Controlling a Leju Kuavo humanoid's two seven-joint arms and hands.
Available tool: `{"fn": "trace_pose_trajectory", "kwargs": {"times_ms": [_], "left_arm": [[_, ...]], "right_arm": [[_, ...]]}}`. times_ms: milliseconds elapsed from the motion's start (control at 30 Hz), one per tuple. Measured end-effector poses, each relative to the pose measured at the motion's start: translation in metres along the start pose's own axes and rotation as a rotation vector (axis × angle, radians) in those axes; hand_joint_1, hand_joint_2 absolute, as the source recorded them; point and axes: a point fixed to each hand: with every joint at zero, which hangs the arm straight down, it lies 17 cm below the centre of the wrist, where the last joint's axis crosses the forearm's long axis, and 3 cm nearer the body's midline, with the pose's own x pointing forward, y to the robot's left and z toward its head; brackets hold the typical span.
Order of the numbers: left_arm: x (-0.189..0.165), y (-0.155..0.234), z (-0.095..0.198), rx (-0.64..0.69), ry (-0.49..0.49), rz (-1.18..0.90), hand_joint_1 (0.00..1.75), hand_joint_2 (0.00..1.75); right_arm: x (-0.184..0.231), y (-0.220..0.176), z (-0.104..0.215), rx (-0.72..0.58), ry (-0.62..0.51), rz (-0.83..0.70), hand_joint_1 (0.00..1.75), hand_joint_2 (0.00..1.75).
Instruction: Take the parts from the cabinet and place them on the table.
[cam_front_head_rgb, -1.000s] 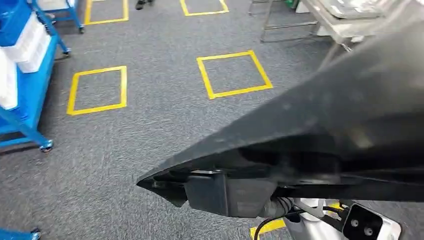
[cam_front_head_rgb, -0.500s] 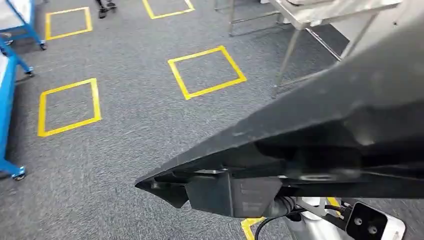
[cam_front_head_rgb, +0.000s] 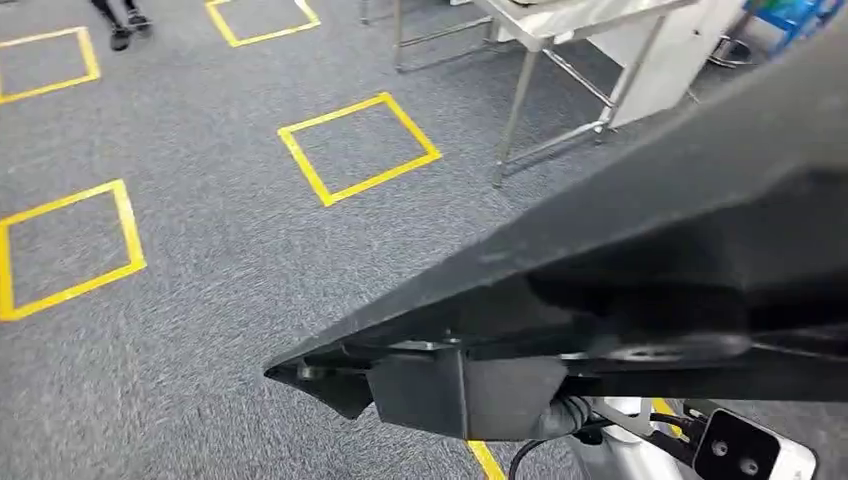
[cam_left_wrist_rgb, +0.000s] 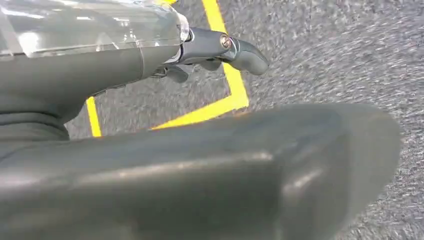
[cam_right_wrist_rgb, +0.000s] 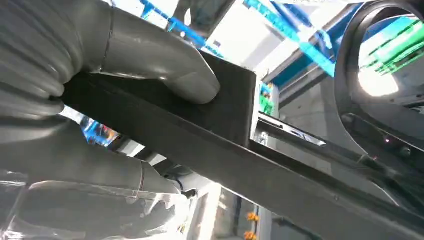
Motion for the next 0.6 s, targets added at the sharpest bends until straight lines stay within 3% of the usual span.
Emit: {"fn": "trace_pose_trajectory", "kwargs": {"times_ms": [267,600], "left_arm": [[-0.005,0.007,-0.001,0.030,0.032,0.041,0.00,0.00],[-0.008,0.009,-0.001,0.037,0.050,0.053,0.00,0.00]], "right_arm": [[0.033,-0.006,0.000,0.014,-0.076,-0.086,1.75,1.75],[0.037,-0.012,0.005,0.021,-0.055,-0.077,1.75,1.75]]}}
